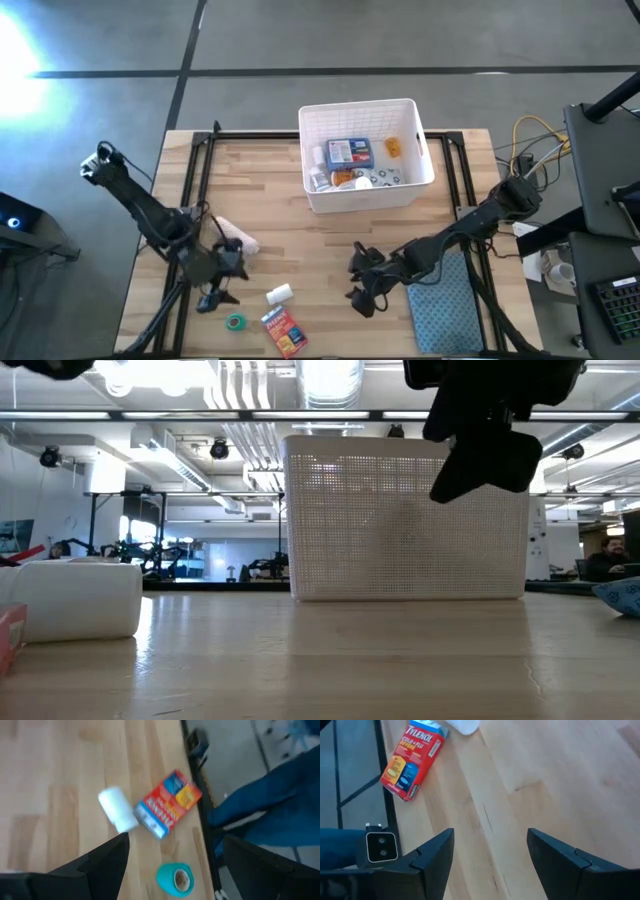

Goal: Pick & place medical supplies in basket/bin
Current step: Put the green bandage into the white bin

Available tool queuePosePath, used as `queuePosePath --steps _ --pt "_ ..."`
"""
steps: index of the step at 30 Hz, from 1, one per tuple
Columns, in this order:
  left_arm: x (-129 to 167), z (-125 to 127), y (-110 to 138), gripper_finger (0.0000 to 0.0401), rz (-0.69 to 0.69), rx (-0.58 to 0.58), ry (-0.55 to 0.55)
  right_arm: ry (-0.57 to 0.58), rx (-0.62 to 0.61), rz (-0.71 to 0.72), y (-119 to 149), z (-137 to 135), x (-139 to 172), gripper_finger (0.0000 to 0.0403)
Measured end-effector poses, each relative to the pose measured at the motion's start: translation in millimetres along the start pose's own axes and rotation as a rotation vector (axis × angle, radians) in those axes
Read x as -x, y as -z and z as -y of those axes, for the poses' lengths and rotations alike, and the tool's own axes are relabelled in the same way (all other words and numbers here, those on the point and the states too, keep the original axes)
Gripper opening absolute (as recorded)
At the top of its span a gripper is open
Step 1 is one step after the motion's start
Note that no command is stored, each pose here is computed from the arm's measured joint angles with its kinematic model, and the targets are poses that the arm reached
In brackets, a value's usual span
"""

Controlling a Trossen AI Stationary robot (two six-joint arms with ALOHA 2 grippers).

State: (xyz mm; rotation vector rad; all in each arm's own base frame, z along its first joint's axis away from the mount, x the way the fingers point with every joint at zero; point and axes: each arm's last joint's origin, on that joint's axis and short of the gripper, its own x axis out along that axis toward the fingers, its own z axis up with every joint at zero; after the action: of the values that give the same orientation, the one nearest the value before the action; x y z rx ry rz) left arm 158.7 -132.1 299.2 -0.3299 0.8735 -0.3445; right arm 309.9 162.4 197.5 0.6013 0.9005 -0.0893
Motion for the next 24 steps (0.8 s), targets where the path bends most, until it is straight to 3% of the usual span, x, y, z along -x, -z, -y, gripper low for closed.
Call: queuePosePath --steps 7,13,24 --pt "-36.6 22.2 16.0 0.0297 -0.155 0.01 -0.038 -0.022 0.057 -0.033 5.6 -0.7 -14.0 0.024" --pt "-63.0 57.4 22.4 0.0297 -0.256 -0.061 -0.045 -0.009 0.011 -0.047 9.8 -2.4 -27.7 0.024" --pt "-114.1 102.0 32.1 0.0297 -0.473 -0.087 -0.211 -0.002 0.111 -0.088 21.9 -10.7 -43.1 0.024"
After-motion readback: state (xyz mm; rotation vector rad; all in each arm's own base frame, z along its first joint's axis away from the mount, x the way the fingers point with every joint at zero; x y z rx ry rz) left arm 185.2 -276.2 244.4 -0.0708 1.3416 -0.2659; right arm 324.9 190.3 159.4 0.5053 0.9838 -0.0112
